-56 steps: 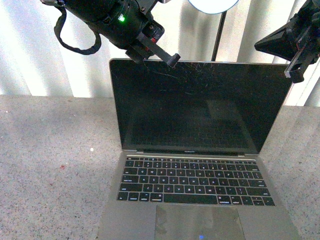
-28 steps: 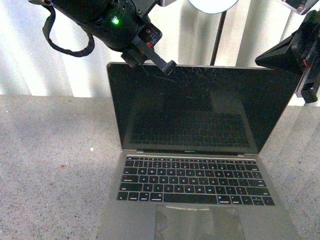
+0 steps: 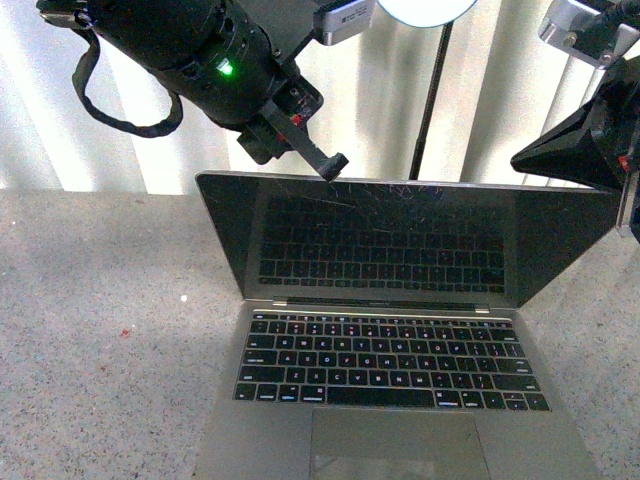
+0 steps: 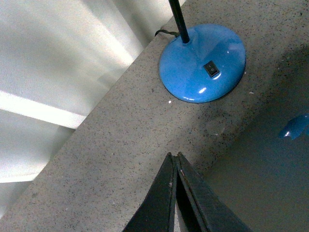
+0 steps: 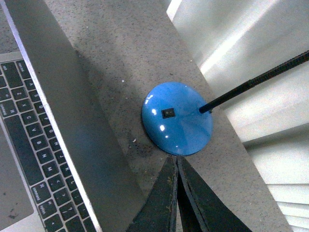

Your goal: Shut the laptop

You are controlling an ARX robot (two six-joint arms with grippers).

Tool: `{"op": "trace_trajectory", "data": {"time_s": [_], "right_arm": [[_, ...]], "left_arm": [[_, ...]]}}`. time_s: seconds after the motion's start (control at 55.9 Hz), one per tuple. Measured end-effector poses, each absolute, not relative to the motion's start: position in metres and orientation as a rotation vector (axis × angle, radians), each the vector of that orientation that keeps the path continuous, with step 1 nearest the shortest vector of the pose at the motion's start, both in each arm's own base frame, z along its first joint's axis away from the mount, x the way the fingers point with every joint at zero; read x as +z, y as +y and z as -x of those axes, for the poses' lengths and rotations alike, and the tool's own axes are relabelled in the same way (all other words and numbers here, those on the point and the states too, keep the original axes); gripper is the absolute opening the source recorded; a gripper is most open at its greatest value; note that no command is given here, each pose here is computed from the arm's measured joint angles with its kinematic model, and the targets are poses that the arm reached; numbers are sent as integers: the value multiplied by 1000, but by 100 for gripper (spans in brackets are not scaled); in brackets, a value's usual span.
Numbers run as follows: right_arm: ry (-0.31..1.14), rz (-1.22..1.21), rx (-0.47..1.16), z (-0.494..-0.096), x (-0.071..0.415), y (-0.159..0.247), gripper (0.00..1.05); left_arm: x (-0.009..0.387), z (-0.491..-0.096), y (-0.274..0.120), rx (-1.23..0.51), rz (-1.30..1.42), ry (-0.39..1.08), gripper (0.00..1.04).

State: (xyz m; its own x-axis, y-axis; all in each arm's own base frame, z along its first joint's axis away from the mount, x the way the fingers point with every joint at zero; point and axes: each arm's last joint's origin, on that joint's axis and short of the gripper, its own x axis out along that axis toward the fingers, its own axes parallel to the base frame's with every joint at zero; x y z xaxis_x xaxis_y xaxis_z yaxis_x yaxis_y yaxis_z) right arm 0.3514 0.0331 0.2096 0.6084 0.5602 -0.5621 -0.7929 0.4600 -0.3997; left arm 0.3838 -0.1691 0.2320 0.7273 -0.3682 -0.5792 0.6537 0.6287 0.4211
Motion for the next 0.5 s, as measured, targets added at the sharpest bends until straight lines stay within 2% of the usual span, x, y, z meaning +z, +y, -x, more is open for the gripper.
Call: {"op": "trace_trajectory", "data": {"time_s": [0.501], "right_arm": [[450, 735, 932, -338, 189, 38, 3]], "left_arm": [[211, -362, -157, -675, -640, 565, 4]]}}
